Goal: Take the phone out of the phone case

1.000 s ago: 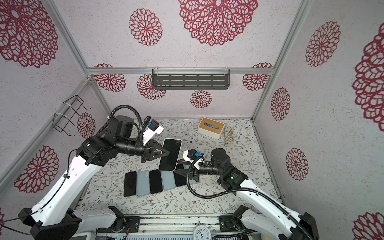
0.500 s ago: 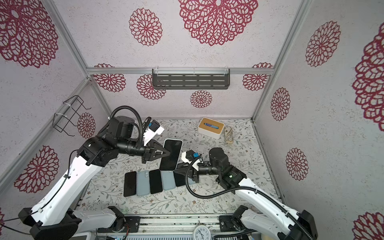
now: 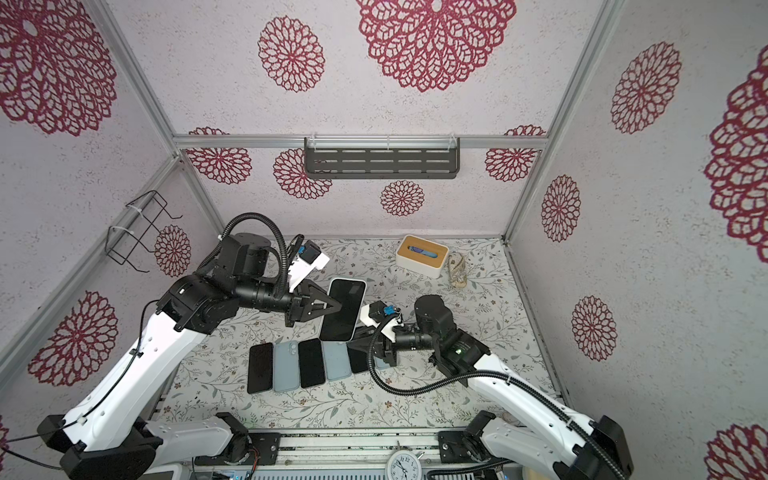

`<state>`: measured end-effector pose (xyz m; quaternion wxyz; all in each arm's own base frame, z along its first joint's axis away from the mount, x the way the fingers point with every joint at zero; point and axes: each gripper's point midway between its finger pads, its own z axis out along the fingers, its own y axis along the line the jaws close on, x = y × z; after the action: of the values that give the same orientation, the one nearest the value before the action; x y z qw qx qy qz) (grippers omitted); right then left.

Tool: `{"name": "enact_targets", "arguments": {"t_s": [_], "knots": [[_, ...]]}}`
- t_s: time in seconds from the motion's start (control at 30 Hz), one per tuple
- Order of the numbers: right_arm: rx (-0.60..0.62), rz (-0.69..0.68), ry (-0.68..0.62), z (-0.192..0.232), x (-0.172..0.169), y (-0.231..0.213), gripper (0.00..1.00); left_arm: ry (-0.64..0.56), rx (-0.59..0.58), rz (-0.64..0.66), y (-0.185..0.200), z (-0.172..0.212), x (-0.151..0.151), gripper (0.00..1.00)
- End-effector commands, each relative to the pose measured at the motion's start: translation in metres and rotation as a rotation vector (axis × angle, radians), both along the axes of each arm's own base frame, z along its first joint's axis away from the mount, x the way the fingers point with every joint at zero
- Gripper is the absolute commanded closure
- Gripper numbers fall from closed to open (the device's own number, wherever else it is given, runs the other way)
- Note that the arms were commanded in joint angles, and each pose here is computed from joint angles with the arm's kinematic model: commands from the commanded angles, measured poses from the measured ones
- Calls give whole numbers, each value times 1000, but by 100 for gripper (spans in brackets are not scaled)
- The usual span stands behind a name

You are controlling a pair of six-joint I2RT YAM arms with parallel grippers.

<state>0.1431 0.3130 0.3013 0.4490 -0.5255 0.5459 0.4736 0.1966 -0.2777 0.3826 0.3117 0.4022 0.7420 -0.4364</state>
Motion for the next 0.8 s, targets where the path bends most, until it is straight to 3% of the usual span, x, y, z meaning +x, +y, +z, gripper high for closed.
{"name": "enact_targets", "arguments": {"t_s": [0.0, 0.17, 0.53, 0.77], "knots": [[85, 42, -79, 33, -8, 2, 72, -62, -72, -42, -7, 18, -4, 100], [92, 43, -89, 35, -9, 1, 74, -62, -69, -38, -6, 17, -4, 100], [111, 47, -122, 42, -13, -2, 98, -51, -73, -26, -9, 17, 1, 100], [139, 60, -152, 48, -14, -2, 100, -30, -89, -28, -12, 10, 3, 100]]}}
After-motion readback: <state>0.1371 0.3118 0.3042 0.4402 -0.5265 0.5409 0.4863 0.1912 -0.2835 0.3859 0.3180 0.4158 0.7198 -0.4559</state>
